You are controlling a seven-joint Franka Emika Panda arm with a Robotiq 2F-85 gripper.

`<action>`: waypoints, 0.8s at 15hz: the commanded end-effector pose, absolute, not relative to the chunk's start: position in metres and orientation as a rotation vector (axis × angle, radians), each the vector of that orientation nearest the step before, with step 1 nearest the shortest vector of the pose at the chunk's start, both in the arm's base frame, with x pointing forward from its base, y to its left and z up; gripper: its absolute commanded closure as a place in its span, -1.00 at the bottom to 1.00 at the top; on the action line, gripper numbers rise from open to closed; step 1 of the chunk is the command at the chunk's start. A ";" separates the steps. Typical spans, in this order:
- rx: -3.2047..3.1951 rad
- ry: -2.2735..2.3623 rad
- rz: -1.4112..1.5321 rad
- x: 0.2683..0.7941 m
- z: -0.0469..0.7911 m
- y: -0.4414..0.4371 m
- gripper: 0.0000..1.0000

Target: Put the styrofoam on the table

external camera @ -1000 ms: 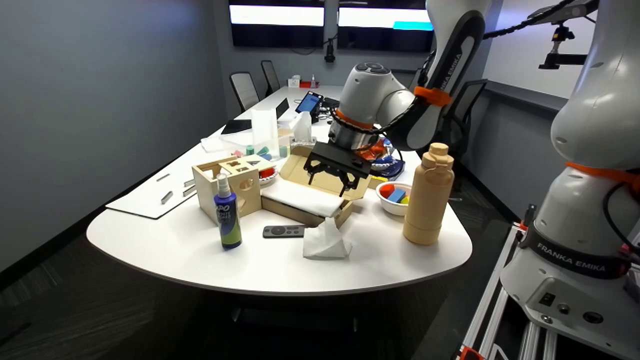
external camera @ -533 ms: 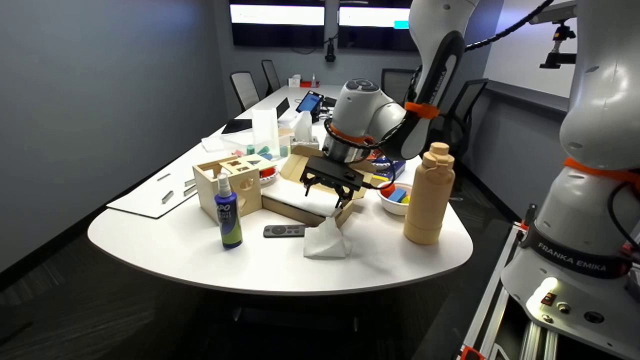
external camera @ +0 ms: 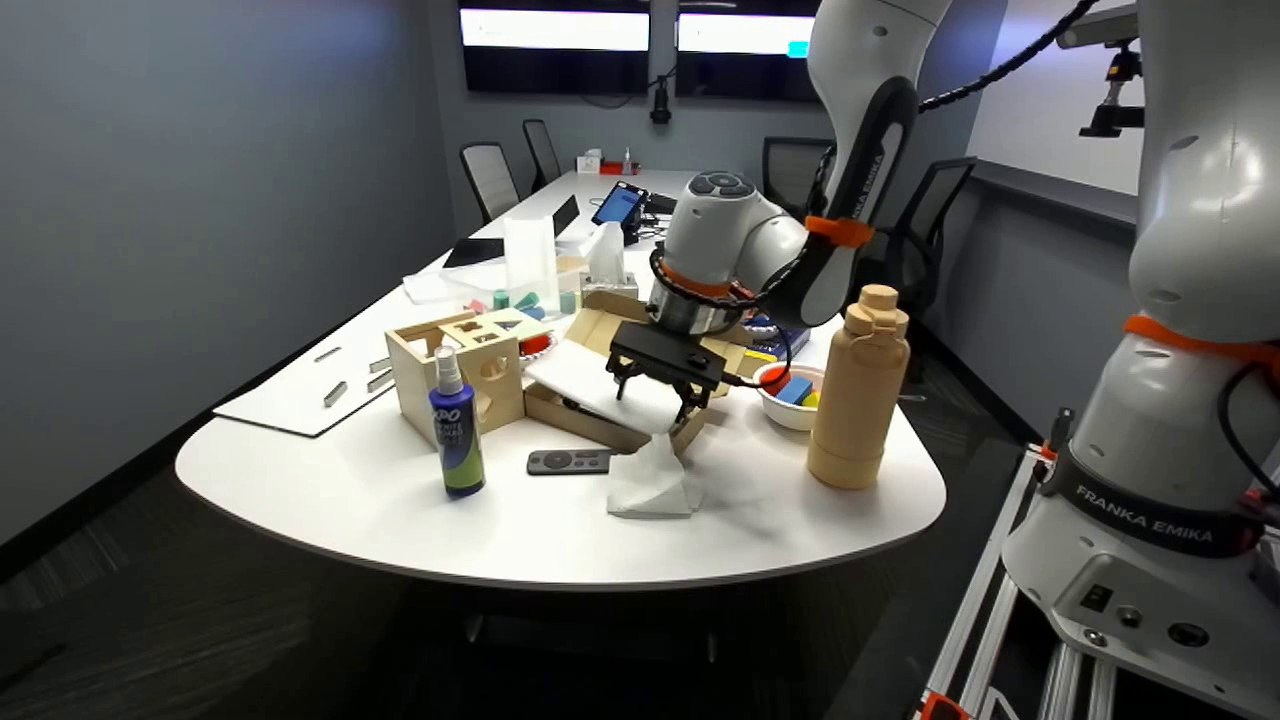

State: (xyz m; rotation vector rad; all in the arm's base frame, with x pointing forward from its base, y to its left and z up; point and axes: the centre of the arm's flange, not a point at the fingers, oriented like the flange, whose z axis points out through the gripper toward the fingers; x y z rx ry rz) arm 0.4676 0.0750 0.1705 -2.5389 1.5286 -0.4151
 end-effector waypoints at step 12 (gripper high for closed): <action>-2.494 1.578 -0.454 0.464 0.145 0.082 -1.00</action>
